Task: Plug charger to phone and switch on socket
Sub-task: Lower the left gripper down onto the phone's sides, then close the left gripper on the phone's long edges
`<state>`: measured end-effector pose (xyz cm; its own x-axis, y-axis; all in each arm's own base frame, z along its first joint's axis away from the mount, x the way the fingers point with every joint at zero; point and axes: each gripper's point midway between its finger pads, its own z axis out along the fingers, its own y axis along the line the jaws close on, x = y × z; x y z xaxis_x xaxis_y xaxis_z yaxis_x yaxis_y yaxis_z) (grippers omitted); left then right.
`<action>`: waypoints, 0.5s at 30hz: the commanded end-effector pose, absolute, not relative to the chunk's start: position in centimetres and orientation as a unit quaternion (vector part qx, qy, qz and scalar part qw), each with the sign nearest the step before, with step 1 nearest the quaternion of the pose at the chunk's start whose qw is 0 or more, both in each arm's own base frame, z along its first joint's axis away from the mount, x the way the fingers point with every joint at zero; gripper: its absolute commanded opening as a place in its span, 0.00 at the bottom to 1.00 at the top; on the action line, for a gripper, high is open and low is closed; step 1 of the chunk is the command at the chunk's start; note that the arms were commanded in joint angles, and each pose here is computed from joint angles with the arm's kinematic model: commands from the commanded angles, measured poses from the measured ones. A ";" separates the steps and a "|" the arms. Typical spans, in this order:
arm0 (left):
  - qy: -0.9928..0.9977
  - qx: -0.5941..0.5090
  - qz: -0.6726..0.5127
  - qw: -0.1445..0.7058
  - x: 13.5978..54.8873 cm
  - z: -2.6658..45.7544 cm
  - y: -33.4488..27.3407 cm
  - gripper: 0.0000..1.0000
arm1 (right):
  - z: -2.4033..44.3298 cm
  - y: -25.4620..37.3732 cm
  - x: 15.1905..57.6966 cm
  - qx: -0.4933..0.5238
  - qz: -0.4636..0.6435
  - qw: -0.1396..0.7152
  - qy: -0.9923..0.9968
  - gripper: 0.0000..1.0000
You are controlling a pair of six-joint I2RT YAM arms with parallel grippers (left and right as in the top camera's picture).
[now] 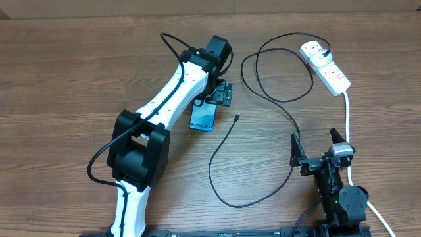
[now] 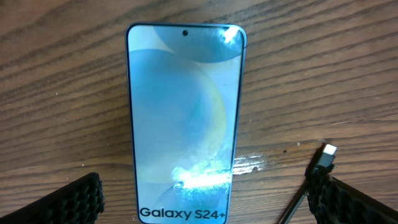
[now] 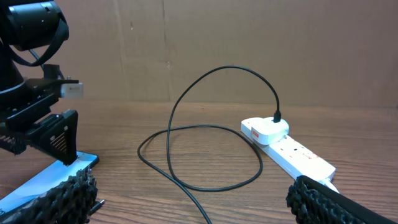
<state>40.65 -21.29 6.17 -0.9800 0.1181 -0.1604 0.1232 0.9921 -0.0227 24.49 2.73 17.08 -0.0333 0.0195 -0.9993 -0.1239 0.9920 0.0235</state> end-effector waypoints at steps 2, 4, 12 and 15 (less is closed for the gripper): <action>0.997 0.050 -0.012 0.065 40.3 5.0 -20.9 1.00 | 17.0 2.5 24.5 -0.031 0.051 0.696 0.715 1.00; 0.996 0.050 -0.013 0.067 40.4 5.0 -20.9 1.00 | 17.0 2.5 24.5 -0.031 0.051 0.696 0.715 1.00; 0.996 0.050 -0.016 0.073 40.8 4.9 -21.0 1.00 | 17.0 2.5 24.5 -0.031 0.051 0.696 0.715 1.00; 0.996 0.050 -0.014 0.069 40.8 4.6 -20.9 1.00 | 17.0 2.5 24.5 -0.031 0.051 0.696 0.715 1.00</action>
